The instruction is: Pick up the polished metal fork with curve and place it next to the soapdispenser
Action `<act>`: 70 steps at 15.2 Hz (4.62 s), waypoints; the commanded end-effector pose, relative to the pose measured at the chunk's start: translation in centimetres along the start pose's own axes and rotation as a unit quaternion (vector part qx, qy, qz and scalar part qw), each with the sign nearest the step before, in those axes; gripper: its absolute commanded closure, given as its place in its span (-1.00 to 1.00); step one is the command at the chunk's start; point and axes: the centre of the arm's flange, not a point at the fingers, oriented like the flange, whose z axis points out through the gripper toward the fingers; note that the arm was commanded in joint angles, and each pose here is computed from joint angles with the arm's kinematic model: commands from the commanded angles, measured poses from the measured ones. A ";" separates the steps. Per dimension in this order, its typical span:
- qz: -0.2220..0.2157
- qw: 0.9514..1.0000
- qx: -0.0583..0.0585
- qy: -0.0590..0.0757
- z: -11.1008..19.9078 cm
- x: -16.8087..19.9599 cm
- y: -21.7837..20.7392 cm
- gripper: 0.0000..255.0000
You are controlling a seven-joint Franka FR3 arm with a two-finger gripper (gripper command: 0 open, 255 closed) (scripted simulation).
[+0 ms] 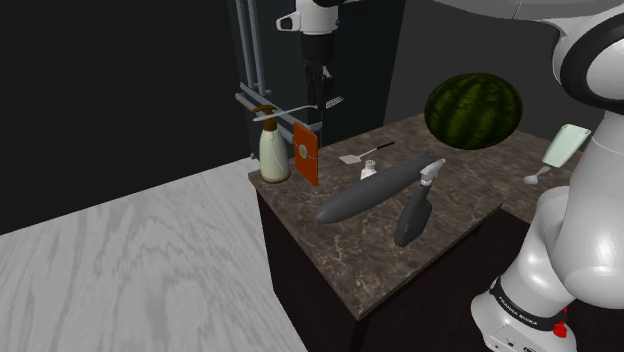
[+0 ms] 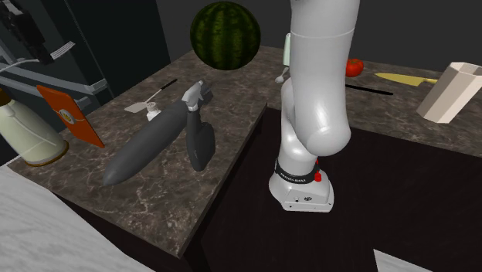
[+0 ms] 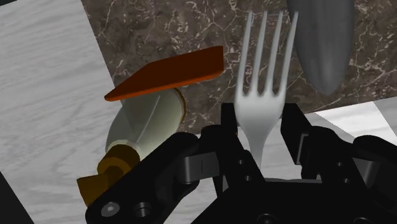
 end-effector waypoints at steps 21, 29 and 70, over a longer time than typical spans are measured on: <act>0.000 1.000 0.000 0.000 11.5 0.5 -0.2 1.00; 0.000 1.000 0.000 0.000 15.8 0.7 -0.2 1.00; 0.000 1.000 0.000 0.000 24.4 1.2 -0.5 -1.00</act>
